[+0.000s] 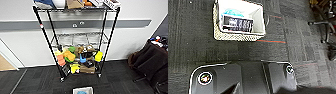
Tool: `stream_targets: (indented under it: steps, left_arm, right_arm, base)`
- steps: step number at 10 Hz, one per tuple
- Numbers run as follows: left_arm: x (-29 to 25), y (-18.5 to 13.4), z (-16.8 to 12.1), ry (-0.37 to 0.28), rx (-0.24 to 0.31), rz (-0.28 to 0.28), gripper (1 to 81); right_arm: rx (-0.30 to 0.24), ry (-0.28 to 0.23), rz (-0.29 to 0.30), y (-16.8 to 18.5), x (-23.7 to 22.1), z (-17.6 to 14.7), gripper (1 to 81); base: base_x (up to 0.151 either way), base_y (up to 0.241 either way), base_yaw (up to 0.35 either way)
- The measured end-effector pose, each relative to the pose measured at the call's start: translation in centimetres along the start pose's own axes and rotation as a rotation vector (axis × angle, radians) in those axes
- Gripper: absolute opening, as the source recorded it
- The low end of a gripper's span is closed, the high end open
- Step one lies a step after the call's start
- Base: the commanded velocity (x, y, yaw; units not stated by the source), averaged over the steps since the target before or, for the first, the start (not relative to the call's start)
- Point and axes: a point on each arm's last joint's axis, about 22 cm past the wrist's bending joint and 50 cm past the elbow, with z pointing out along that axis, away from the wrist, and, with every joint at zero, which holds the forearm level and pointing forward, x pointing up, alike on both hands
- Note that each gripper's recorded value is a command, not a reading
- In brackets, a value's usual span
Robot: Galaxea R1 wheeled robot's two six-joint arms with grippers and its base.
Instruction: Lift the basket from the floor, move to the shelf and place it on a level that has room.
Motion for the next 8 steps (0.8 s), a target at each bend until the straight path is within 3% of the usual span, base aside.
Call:
stream_targets:
  steps: [8]
  left_arm:
    - [-0.36,-0.02,-0.03,-0.004,0.0,-0.003,81.1]
  right_arm:
    - [-0.002,0.001,0.0,0.1,0.03,-0.01,81.1]
  base:
    - [0.095,0.0,0.0]
